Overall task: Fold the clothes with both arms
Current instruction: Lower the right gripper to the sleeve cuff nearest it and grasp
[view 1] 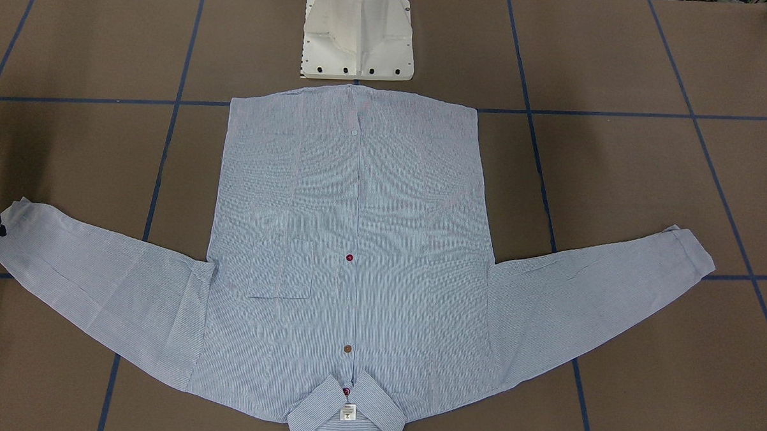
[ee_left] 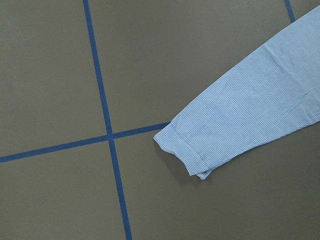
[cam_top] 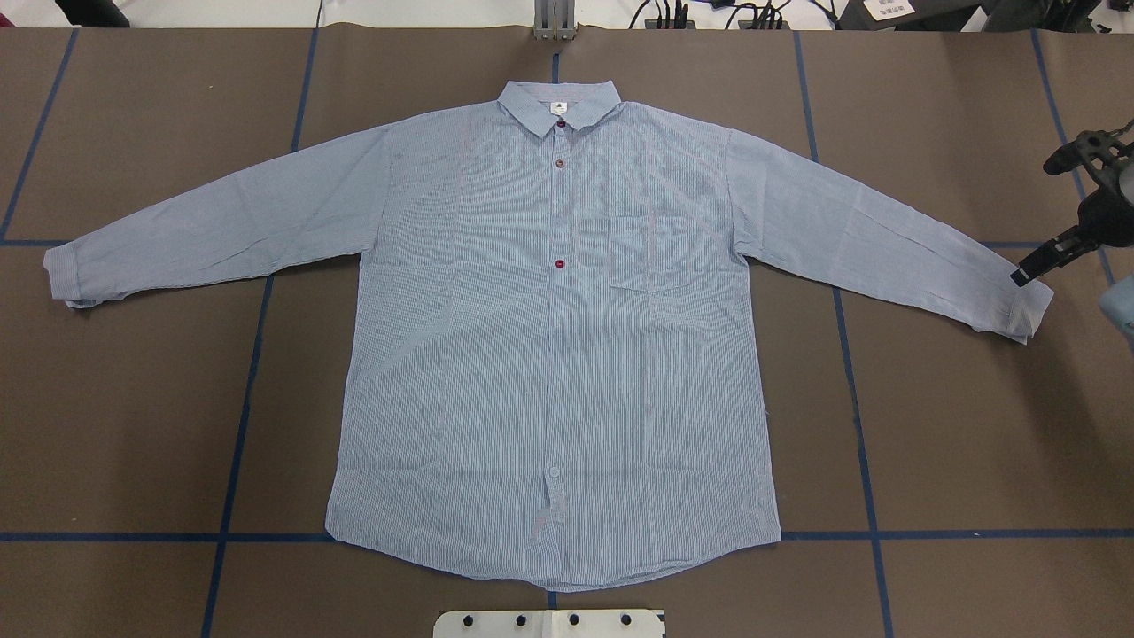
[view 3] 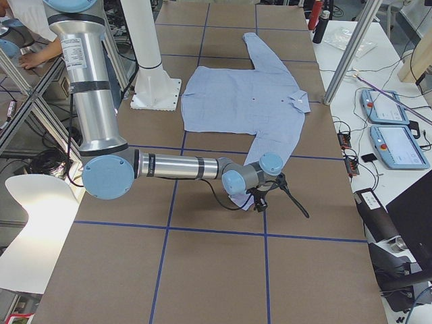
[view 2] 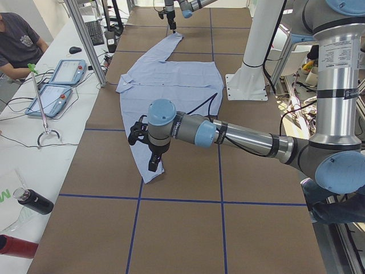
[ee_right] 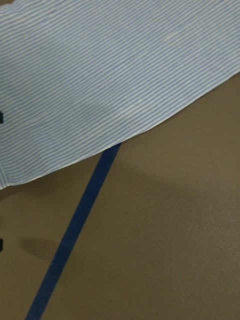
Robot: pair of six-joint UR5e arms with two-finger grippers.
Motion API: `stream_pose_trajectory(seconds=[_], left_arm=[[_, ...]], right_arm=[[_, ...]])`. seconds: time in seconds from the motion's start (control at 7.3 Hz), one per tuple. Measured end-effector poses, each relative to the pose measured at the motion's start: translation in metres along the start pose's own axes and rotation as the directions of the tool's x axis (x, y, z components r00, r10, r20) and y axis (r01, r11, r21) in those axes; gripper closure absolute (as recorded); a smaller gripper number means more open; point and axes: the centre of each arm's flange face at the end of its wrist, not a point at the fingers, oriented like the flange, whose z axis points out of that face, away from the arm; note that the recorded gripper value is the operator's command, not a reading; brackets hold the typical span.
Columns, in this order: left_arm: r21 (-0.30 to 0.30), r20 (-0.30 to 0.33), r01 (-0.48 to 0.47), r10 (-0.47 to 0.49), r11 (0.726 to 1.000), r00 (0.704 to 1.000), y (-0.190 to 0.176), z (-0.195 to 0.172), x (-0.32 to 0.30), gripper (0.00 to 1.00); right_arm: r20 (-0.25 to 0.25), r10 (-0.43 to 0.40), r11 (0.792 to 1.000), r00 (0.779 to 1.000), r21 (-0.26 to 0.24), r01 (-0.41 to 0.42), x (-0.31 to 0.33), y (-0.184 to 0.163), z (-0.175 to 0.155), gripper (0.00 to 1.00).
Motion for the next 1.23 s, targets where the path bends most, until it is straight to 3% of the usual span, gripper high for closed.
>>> stream_pose_trajectory(seconds=[0.41,1.1,1.23], left_arm=[[0.000,0.000,0.000,0.000,1.000,1.000,0.000,0.000,0.000,0.00],[0.003,0.000,-0.003,0.003,1.000,1.000,0.000,-0.002,0.002,0.00],[0.003,0.000,-0.003,0.003,1.000,1.000,0.000,-0.002,0.002,0.00]], right_arm=[[0.034,0.015,1.000,0.999,-0.019,-0.015,0.004,0.005,0.007,0.30],[0.039,0.029,0.999,0.999,-0.034,-0.027,0.010,0.010,0.013,0.77],[0.039,0.029,0.999,0.999,-0.034,-0.028,0.010,0.010,0.014,0.80]])
